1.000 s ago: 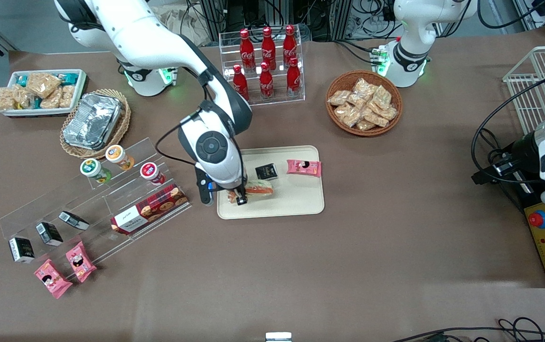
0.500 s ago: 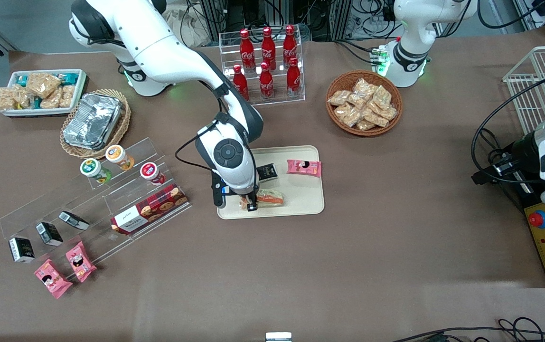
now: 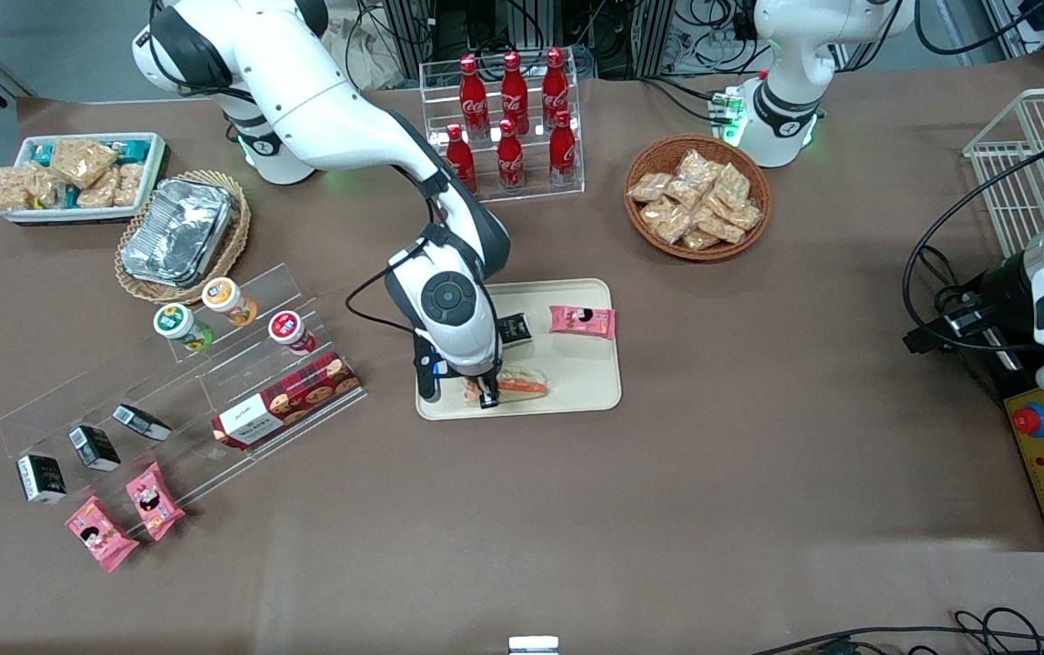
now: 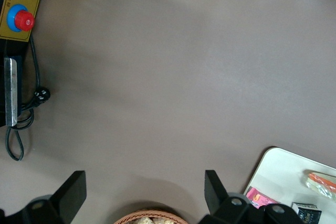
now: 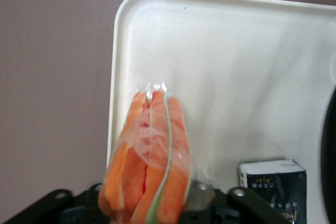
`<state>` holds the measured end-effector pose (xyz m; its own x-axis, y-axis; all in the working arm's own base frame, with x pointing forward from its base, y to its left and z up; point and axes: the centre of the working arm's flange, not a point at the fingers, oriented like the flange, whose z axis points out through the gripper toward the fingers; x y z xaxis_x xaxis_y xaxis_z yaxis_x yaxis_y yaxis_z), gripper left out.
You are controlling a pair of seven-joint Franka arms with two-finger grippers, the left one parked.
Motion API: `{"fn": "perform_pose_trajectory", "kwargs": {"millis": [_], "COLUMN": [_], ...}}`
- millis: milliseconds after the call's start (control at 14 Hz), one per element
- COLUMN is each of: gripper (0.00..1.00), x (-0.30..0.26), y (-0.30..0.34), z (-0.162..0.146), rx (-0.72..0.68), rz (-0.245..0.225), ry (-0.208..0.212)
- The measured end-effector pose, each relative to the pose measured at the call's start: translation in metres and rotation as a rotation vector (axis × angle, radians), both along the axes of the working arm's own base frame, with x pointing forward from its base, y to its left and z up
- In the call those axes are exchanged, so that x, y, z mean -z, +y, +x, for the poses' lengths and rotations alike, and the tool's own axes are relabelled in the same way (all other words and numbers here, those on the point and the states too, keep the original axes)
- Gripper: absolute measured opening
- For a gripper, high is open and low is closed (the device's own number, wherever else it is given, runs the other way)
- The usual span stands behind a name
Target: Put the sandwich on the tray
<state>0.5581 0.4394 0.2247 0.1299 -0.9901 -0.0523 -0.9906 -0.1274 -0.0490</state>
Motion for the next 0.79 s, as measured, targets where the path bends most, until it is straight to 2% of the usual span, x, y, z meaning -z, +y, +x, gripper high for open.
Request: {"fn": "perform_pose_trajectory", "kwargs": {"millis": [286, 357, 571, 786], "gripper": [0.96, 0.99, 0.99, 0.99], "x": [0.002, 0.001, -0.003, -0.022], "y": [-0.001, -0.001, 0.002, 0.009], "z": [0.001, 0.001, 0.002, 0.007], "rx": [-0.065, -0.069, -0.074, -0.078], "rz": [-0.062, -0.065, -0.061, -0.04], "ry": [-0.044, -0.048, -0.056, -0.082]}}
